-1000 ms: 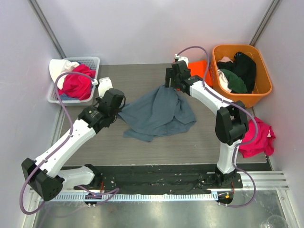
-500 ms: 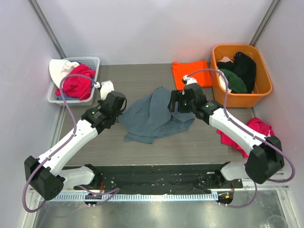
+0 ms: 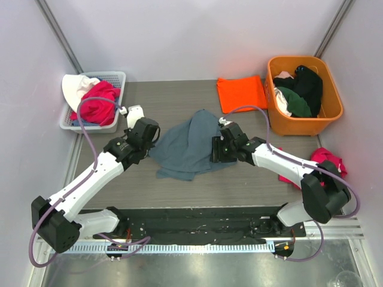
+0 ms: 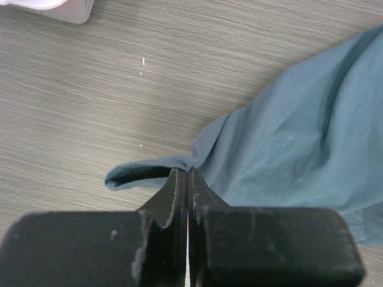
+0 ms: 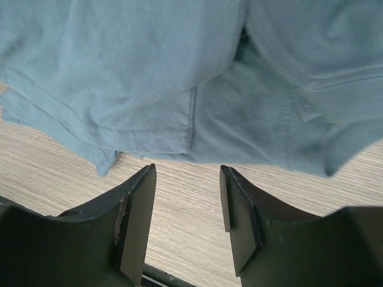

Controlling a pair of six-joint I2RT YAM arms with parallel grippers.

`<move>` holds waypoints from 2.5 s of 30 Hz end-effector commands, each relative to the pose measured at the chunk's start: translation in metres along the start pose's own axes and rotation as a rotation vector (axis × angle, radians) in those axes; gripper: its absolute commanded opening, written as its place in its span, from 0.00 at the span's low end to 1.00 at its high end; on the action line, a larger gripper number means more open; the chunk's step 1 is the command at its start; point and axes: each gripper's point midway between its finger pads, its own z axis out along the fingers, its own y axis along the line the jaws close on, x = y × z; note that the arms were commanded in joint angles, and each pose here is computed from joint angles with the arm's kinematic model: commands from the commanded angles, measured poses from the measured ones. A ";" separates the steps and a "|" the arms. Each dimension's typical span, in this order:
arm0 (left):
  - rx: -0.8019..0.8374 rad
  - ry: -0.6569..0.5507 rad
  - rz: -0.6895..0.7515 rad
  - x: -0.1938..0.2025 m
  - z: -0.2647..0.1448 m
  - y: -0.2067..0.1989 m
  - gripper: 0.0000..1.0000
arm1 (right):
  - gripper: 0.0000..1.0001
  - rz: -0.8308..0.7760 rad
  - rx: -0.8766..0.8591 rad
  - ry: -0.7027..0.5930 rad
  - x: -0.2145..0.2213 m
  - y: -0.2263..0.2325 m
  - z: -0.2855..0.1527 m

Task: Fold and stack the t-shirts
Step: Move the tshirt to the center of the board, then flatten the tshirt out

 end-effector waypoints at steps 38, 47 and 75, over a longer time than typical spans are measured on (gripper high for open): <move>-0.017 -0.021 -0.032 0.000 -0.008 0.014 0.00 | 0.52 -0.101 0.052 0.022 0.010 0.030 0.035; -0.023 -0.009 -0.029 0.007 -0.006 0.016 0.00 | 0.52 -0.124 0.076 0.030 0.012 0.026 0.044; -0.031 -0.007 -0.018 0.008 -0.004 0.017 0.00 | 0.40 -0.129 0.096 0.061 0.022 0.020 0.057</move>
